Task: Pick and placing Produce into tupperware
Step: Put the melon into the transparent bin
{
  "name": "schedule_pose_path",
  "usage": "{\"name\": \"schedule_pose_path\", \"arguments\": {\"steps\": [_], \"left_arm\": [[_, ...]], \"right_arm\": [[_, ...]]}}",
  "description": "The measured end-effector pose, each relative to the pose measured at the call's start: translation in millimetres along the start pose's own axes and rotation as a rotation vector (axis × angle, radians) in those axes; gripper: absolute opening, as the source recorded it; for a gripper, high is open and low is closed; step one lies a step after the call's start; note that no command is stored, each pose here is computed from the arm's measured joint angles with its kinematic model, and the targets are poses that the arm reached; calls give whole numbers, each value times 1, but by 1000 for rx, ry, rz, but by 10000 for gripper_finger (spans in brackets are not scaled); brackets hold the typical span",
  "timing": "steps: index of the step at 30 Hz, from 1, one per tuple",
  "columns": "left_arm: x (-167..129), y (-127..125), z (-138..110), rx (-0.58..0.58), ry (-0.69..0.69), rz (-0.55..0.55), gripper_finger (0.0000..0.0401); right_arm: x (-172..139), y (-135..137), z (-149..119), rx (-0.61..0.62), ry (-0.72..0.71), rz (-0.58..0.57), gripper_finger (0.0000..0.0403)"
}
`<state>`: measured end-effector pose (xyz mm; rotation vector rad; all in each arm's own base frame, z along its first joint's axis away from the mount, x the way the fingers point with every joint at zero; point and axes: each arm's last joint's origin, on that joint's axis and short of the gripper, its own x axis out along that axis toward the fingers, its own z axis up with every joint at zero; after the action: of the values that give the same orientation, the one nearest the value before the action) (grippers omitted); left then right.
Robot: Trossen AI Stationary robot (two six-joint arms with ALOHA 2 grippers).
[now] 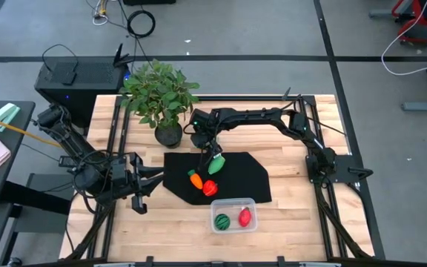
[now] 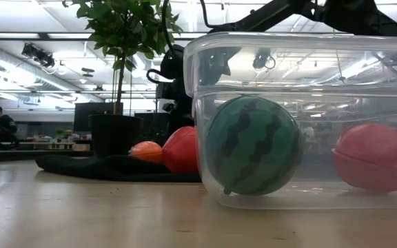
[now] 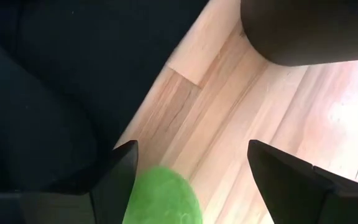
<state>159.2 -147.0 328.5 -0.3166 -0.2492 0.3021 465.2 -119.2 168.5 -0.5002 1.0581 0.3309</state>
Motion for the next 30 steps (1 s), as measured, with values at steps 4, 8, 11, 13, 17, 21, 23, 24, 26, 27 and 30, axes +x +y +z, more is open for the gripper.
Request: {"name": "schedule_pose_path", "arguments": {"steps": [4, 8, 11, 13, 17, 21, 23, 24, 26, 27, 30], "left_arm": [[0, 0, 0, 2, 1, 0, 107], [0, 0, 0, 4, 2, -1, 107], [0, 0, 0, 5, 2, -1, 107], [0, 0, 0, 5, 2, 0, 107], [0, 0, 0, 5, 2, 0, 107], [0, 0, 0, 5, 2, -1, 107], [0, 0, -1, 6, 2, -1, 107], [0, 0, 0, 5, 2, 0, 107], [0, 0, -1, 6, 2, -1, 107], [0, 0, 0, 6, 2, 0, 107], [0, 0, -1, 6, 2, 0, 107]], "right_arm": [[-1, -1, -4, 7, 20, 16, 306], [-1, 0, -9, 53, 47, 39, 306], [-1, 0, -9, 62, 58, 32, 306], [-1, -1, -10, 62, 75, 16, 306], [-2, -3, -12, 72, 92, -2, 306], [-2, -6, -16, 107, 96, -8, 306], [-2, -6, -16, 143, 95, -10, 306], [-2, -6, -15, 159, 94, -11, 306], [-2, -6, -13, 181, 83, -21, 306], [-2, -6, -12, 186, 77, -29, 306], [-1, -6, -7, 187, 62, -64, 306]]}}
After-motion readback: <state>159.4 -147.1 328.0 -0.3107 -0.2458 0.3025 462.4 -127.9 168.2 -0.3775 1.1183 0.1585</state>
